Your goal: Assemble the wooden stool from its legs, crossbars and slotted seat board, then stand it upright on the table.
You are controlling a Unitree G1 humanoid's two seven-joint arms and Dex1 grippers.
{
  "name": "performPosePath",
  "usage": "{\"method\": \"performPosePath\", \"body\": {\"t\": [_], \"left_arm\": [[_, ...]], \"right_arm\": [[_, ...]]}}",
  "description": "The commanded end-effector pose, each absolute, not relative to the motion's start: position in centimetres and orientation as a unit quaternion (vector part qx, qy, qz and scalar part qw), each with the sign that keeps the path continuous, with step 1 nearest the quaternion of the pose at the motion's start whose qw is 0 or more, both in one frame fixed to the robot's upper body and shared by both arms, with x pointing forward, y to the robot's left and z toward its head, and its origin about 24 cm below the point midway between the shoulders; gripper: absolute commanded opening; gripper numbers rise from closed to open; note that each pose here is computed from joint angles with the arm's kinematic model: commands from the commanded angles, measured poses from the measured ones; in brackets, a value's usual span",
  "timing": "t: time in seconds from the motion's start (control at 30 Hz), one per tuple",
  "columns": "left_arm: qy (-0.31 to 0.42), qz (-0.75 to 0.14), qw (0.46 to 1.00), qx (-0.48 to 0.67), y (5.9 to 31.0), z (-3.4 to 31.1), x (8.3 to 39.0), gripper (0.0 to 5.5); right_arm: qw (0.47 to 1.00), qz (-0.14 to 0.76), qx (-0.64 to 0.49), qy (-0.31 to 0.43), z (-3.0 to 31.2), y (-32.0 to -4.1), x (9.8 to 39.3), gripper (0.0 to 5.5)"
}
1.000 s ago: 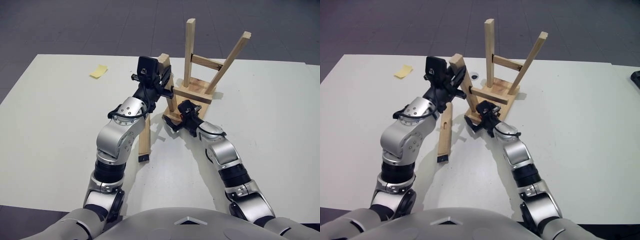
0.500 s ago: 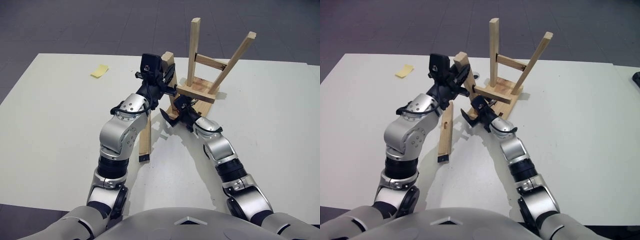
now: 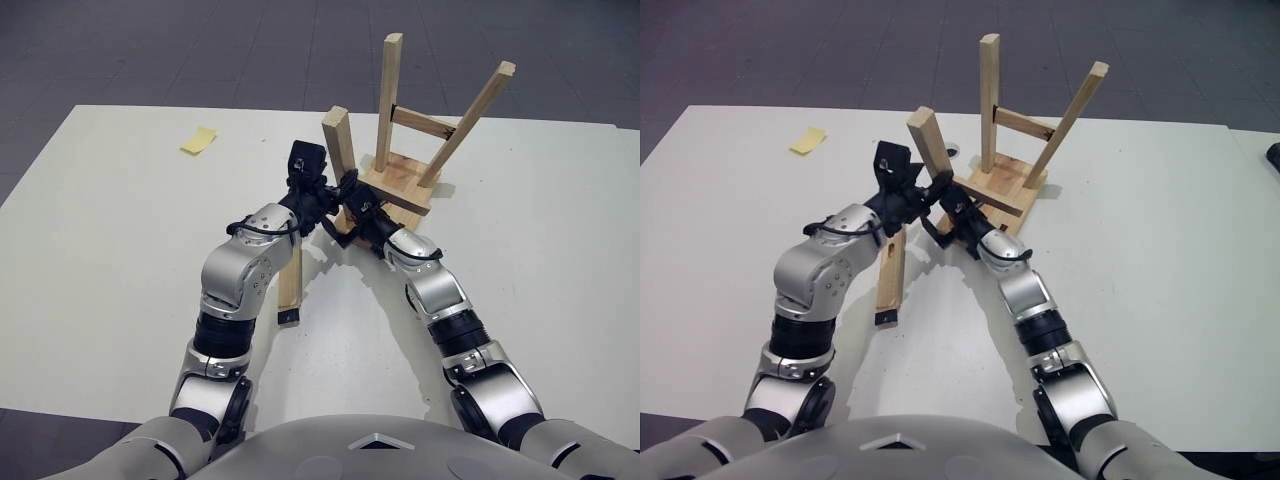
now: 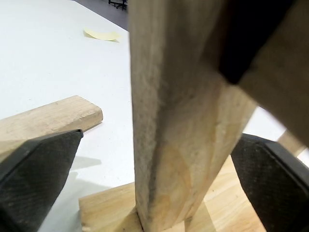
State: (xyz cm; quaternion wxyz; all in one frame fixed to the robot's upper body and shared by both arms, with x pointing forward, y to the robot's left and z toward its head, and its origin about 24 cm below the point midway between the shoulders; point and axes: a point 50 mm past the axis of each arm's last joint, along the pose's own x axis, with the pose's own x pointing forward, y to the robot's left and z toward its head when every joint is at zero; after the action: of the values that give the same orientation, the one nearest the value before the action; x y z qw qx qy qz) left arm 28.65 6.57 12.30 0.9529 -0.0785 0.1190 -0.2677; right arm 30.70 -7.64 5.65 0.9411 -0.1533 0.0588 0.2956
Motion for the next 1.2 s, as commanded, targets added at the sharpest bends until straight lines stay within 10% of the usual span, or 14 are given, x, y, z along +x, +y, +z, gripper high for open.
{"method": "performPosePath", "body": {"t": [0.03,0.37,0.77,1.2], "left_arm": [[0.185,-0.329,0.921,-0.098,6.1,9.6,27.0,3.96],[-0.010,-0.388,0.909,-0.150,11.0,16.7,26.0,5.38],[0.328,-0.287,0.891,0.129,18.0,5.6,22.4,5.38],[0.337,-0.216,0.916,0.008,14.4,5.8,24.5,5.38]], "right_arm": [[0.941,0.299,-0.157,0.035,6.9,-7.3,31.4,5.40],[0.940,0.299,-0.160,0.032,6.9,-7.4,31.5,5.40],[0.942,0.294,-0.158,0.036,6.6,-7.7,31.0,5.40],[0.939,0.300,-0.162,0.045,6.3,-7.7,30.7,5.40]]}}
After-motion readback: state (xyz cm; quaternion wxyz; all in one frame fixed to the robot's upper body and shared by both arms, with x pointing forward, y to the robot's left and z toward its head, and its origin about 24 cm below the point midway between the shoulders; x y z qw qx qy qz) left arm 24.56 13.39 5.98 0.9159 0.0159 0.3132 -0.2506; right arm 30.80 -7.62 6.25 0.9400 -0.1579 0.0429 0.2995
